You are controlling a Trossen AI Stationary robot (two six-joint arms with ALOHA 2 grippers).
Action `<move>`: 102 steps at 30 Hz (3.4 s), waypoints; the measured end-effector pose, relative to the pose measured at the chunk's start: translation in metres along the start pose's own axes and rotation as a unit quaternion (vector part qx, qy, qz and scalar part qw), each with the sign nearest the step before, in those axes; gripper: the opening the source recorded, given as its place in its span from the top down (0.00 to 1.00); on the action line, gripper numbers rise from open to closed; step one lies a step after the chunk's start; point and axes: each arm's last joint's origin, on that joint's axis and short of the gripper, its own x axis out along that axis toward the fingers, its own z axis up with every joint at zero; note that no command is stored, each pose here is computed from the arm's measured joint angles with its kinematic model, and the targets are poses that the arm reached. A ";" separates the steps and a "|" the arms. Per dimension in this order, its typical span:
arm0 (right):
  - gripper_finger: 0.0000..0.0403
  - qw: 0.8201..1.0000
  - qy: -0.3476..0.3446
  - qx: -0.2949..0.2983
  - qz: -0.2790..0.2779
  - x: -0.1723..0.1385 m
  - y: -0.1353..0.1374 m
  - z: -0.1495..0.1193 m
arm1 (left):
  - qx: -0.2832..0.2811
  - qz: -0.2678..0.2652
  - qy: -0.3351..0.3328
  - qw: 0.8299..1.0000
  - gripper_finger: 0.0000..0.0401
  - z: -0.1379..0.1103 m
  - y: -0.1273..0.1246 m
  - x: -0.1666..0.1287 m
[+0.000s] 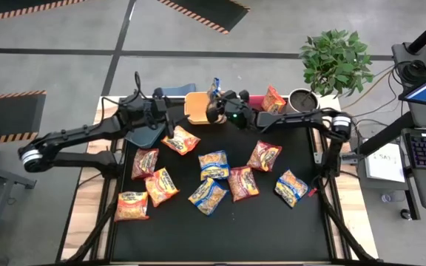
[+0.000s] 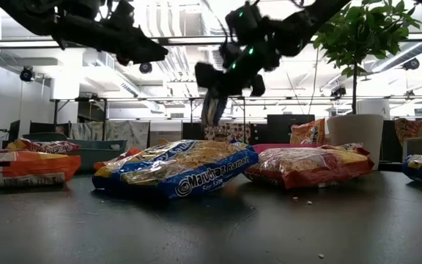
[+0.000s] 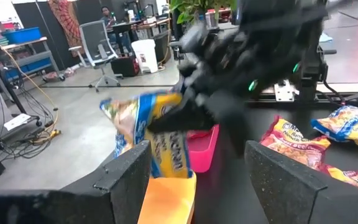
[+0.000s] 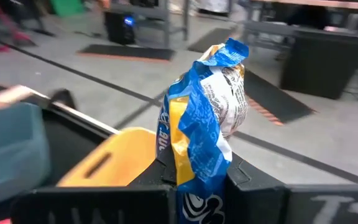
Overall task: Sort Maruchan noodles
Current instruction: Put the blue noodle pack into the yellow bin, then put the red noodle into the blue bin
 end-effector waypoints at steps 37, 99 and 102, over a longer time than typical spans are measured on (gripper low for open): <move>0.93 0.990 0.046 -0.064 -0.116 0.034 0.008 -0.058 | 0.008 0.021 0.024 0.999 0.40 -0.004 0.001 0.000; 0.67 0.943 0.037 -0.200 0.263 -0.106 -0.027 -0.048 | -0.071 -0.116 0.188 0.973 0.40 -0.041 -0.063 0.021; 0.66 0.941 -0.003 -0.210 0.266 -0.113 -0.032 -0.036 | -0.060 -0.144 0.228 0.961 0.41 -0.043 -0.077 0.017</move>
